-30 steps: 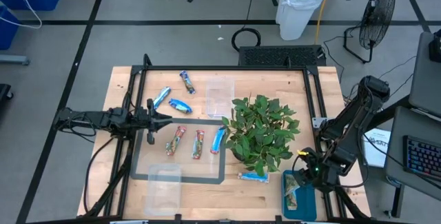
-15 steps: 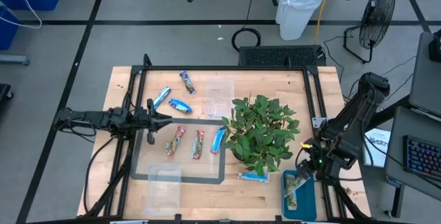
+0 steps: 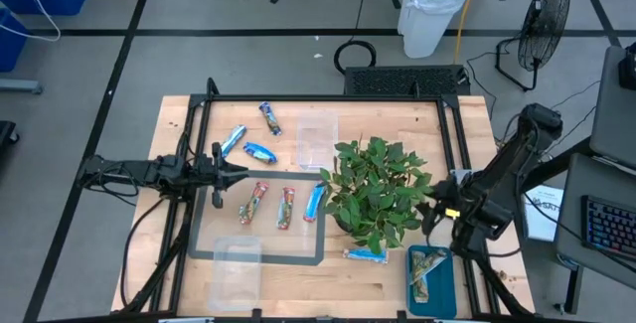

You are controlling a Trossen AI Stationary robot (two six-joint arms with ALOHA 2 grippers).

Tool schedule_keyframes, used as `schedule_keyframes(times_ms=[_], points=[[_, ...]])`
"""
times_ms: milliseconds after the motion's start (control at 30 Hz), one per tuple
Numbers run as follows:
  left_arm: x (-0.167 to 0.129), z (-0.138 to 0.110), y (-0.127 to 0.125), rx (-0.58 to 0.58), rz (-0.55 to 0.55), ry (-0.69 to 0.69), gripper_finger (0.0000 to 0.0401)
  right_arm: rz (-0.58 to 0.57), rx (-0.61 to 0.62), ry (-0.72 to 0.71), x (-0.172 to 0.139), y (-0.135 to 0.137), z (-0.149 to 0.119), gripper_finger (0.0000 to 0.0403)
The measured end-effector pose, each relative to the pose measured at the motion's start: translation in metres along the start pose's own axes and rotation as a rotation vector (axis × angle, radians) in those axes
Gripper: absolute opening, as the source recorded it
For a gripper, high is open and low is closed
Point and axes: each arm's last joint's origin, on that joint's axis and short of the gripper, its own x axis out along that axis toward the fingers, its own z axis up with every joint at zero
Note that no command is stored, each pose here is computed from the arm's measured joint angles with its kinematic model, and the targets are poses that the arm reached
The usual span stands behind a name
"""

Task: Pick and place Granola Bars by type
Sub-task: Put the green granola bar into the blue bin

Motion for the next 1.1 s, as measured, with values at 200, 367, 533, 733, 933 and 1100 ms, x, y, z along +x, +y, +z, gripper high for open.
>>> schedule_keyframes(times_ms=[200, 367, 533, 733, 933, 1100], points=[[0.000, 0.000, 0.000, 0.000, 0.000, 0.000, 0.0088, -0.065, -0.163, 0.010, 0.023, -0.005, -0.014, 0.0174], [0.000, 0.000, 0.000, 0.000, 0.000, 0.000, 0.0088, -0.023, -0.252, 0.271, 0.048, 0.003, -0.009, 0.0174], [0.000, 0.000, 0.000, 0.000, 0.000, 0.000, 0.0088, 0.085, -0.209, 0.441, 0.074, 0.005, 0.003, 0.0174], [0.000, 0.000, 0.000, 0.000, 0.000, 0.000, 0.0088, 0.091, -0.216, 0.587, 0.090, -0.010, 0.008, 0.0176], [0.000, 0.000, 0.000, 0.000, 0.000, 0.000, 0.0088, 0.120, -0.243, 0.614, 0.103, -0.008, 0.006, 0.0196], [0.000, 0.000, 0.000, 0.000, 0.000, 0.000, 0.0088, 0.152, -0.231, 0.668, 0.115, -0.003, -0.002, 0.0215]])
